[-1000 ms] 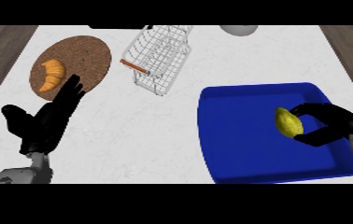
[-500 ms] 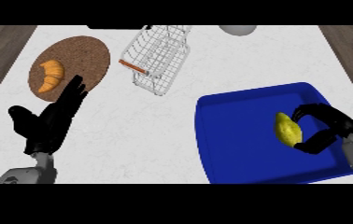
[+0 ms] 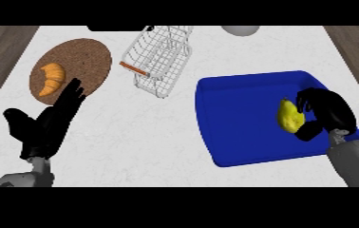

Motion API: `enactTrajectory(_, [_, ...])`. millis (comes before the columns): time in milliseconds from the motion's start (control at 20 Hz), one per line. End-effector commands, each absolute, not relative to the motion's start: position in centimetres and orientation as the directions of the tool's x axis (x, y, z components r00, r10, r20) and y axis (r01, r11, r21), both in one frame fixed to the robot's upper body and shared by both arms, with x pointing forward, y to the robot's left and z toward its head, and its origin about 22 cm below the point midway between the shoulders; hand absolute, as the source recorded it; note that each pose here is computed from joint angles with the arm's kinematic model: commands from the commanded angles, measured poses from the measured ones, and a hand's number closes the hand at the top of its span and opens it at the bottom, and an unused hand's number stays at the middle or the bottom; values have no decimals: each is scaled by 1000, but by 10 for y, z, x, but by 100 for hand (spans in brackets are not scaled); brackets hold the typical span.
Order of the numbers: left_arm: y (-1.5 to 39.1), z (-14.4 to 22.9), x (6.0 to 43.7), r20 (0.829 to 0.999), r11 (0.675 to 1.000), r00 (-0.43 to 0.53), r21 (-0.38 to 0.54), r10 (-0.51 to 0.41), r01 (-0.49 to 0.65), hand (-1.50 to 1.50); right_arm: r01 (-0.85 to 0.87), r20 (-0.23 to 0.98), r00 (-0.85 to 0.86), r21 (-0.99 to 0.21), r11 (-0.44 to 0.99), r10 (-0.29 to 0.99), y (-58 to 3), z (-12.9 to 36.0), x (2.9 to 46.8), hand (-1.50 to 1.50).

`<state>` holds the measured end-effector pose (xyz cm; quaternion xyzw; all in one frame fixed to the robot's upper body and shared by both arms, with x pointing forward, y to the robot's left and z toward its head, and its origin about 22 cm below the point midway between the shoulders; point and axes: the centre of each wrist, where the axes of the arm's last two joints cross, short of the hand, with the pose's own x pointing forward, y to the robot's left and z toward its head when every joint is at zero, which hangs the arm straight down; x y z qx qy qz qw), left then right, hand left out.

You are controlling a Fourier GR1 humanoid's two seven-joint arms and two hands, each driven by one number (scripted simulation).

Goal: Pick the pear from the tray and place it in the tiered basket

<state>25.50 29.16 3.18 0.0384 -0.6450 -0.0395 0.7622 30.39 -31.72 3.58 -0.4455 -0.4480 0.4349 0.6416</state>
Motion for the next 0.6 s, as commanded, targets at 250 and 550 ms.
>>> enactTrajectory(250, [299, 26, 246, 977, 995, 185, 104, -102, -2, 0, 352, 490, -41, -808, 472, 871, -246, 107, 278, 150])
enactTrajectory(550, [292, 27, 255, 983, 995, 150, 101, -104, 23, 0, 345, 535, -129, -766, 543, 835, -215, 148, 236, 150])
